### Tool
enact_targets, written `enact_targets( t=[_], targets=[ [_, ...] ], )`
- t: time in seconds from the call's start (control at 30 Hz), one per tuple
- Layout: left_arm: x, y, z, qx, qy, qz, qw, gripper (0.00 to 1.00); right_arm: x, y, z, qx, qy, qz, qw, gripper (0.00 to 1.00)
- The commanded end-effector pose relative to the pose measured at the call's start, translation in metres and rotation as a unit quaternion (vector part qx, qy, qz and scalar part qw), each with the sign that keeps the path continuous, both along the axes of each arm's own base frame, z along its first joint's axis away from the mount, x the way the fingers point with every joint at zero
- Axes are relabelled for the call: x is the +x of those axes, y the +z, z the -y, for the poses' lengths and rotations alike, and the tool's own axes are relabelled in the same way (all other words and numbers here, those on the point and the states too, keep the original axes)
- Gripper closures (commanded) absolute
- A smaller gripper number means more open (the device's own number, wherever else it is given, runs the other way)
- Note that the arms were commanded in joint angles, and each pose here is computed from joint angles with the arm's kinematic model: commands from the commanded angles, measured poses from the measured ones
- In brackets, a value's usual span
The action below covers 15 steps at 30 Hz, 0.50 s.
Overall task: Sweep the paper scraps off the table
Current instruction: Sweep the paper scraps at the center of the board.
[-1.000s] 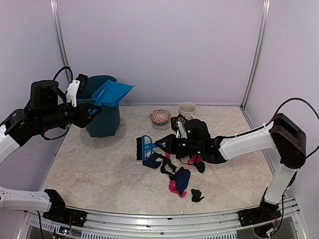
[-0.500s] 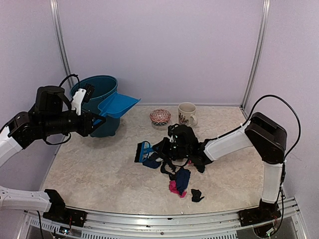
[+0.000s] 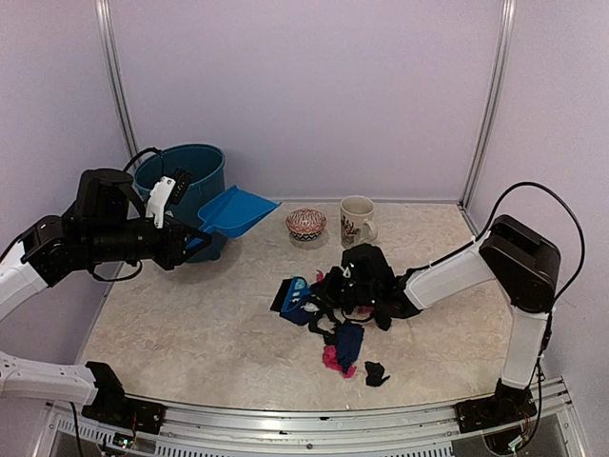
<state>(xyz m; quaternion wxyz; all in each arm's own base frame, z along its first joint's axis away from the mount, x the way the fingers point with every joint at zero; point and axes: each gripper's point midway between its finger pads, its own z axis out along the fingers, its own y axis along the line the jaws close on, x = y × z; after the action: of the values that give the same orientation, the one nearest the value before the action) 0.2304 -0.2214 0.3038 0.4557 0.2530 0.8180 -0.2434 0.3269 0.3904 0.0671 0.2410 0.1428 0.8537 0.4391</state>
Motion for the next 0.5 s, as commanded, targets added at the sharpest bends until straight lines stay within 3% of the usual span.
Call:
enact_targets(
  t=[0.0,0.27,0.47],
  targets=[
    [-0.003,0.001,0.018,-0.013,-0.024,0.002,1.0,1.0,-0.007,-0.012,0.036,-0.03,-0.032,-0.03,0.999,1.0],
    [-0.014,-0.016,0.045,0.007,-0.047,-0.009,0.999,1.0,-0.035,-0.018,0.079,-0.051,-0.052,-0.057,0.996,1.0],
    [-0.026,-0.035,0.063,0.019,-0.066,-0.021,0.997,1.0,-0.057,-0.002,0.112,-0.045,-0.061,-0.04,0.996,1.0]
  ],
)
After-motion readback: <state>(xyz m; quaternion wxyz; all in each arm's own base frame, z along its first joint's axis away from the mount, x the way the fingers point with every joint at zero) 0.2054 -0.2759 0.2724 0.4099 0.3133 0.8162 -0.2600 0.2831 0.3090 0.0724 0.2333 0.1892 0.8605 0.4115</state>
